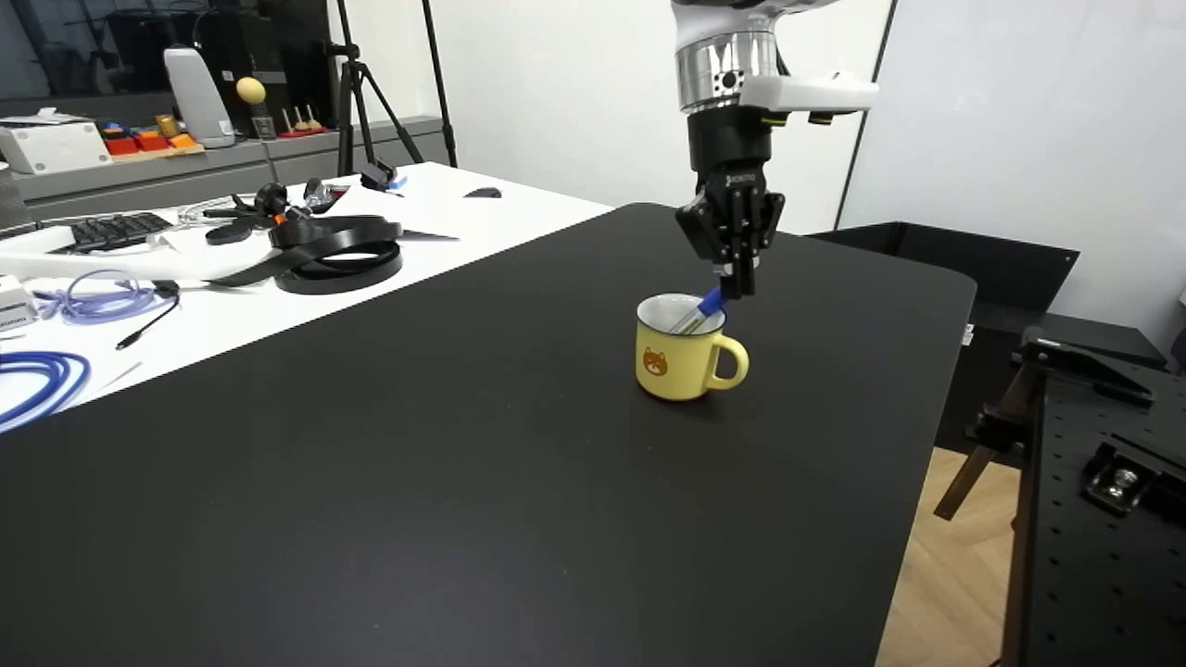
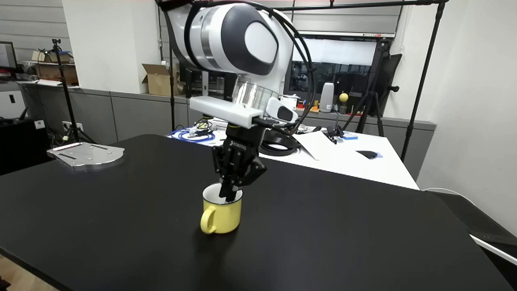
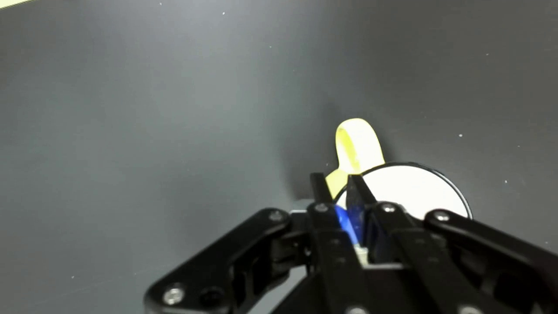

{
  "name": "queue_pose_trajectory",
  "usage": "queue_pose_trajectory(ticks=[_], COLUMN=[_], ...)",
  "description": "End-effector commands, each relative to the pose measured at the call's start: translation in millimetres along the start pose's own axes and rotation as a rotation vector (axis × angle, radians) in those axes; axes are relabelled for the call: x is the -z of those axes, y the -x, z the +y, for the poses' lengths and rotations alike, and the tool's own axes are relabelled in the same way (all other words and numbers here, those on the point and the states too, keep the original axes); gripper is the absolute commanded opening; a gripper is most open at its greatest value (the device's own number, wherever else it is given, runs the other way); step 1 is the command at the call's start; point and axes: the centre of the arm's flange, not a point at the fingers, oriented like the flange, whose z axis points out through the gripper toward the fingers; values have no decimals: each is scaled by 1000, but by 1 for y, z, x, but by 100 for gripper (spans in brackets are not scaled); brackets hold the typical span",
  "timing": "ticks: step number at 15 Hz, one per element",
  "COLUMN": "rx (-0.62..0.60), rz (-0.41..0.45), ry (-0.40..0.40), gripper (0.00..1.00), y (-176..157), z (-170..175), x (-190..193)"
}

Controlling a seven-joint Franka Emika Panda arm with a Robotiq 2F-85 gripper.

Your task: Remove the marker from the mug cup and place it on the table

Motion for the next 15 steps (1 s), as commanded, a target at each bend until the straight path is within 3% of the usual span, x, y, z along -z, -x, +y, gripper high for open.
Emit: queue_pose_trajectory(ticks=[1,4,5,7,15], rx=[7,44,56,72,86], rz=[61,110,115,123,62], ry=[16,50,56,65,43], gripper=[0,0,23,31,85], y=[5,8,8,7,-6], z=[-5,-16,-19,-21,-15], x=[25,46,50,53,26])
